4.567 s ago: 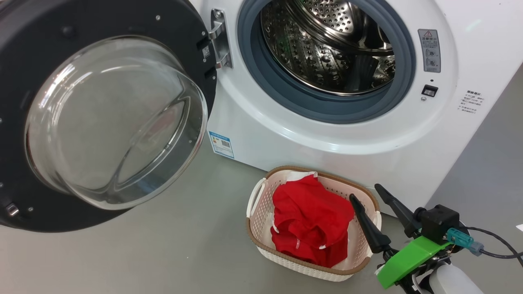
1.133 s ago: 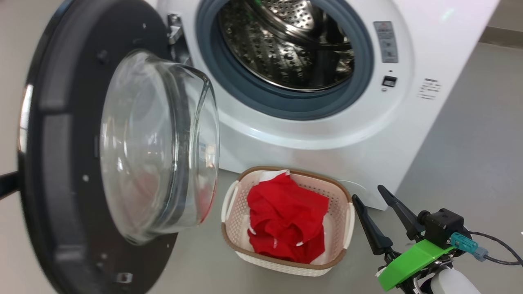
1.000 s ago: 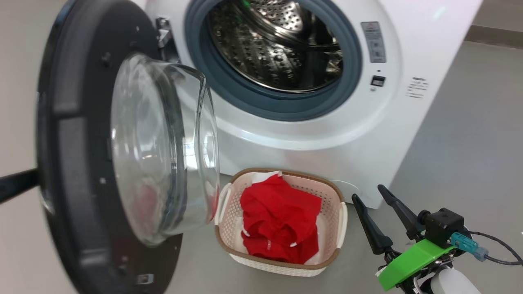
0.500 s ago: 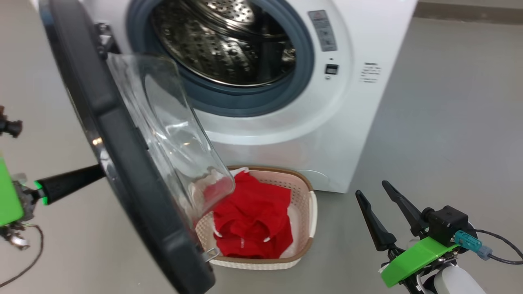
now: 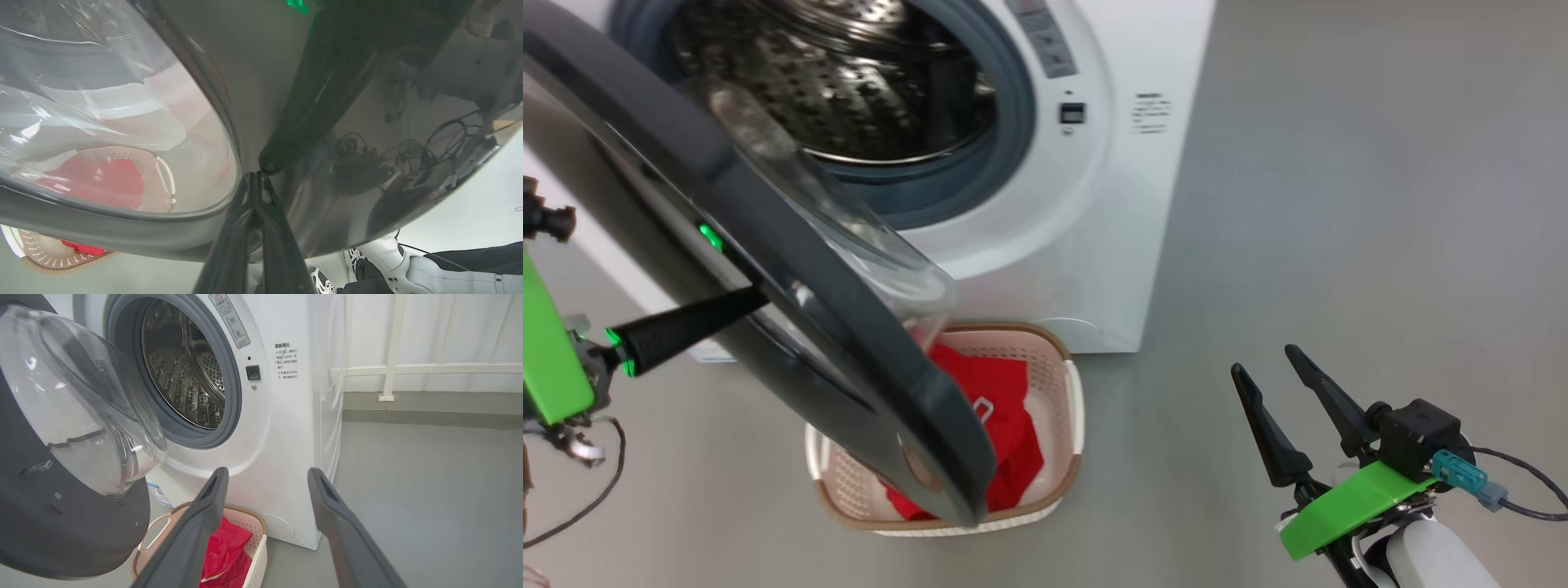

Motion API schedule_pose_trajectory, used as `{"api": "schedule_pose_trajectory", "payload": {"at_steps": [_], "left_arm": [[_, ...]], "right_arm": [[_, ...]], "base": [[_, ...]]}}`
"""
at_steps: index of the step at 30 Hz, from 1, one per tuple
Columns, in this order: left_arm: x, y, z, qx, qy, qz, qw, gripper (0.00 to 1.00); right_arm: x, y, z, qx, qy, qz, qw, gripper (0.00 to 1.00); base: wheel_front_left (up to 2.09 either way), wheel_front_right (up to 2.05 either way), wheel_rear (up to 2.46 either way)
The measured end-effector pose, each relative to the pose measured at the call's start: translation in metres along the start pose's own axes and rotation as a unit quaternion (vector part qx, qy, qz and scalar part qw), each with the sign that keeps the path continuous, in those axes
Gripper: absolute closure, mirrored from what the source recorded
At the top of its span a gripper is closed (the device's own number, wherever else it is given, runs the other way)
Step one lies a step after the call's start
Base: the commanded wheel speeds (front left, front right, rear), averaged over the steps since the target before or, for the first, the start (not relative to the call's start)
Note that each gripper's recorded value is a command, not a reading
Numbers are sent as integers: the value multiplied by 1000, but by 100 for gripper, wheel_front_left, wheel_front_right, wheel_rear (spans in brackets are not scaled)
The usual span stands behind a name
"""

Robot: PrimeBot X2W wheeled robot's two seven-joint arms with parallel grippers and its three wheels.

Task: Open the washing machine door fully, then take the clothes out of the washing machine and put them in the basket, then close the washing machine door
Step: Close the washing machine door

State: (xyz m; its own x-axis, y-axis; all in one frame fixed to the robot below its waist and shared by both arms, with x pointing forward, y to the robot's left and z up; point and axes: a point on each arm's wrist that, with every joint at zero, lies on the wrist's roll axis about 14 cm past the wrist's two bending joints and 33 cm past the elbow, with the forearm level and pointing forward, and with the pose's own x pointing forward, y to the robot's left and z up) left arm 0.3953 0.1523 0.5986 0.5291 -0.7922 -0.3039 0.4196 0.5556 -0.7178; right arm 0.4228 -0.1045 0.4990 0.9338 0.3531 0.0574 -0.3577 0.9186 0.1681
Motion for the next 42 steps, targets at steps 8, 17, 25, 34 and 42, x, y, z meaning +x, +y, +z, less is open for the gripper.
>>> {"api": "schedule_pose_trajectory", "payload": {"at_steps": [8,17,25,34,42], "left_arm": [[37,0,16,9,4,-18,1000,100],[70,8,39,8,-8,-24,1000,100],[97,11,56,5,-22,-30,999,100],[115,30,75,-1,-58,-9,998,100],[117,31,77,-5,-67,-4,998,100]], "right_arm": [[-14,-27,5,-1,-8,-47,999,0],[-29,-51,11,-5,-14,-89,996,0],[-41,-65,11,-4,-15,-119,993,0],[-49,-75,7,-3,-9,-139,990,0],[-48,-76,9,-3,-12,-139,990,0]], "base": [[0,0,0],[0,0,0],[0,0,0],[0,0,0],[0,0,0]]}}
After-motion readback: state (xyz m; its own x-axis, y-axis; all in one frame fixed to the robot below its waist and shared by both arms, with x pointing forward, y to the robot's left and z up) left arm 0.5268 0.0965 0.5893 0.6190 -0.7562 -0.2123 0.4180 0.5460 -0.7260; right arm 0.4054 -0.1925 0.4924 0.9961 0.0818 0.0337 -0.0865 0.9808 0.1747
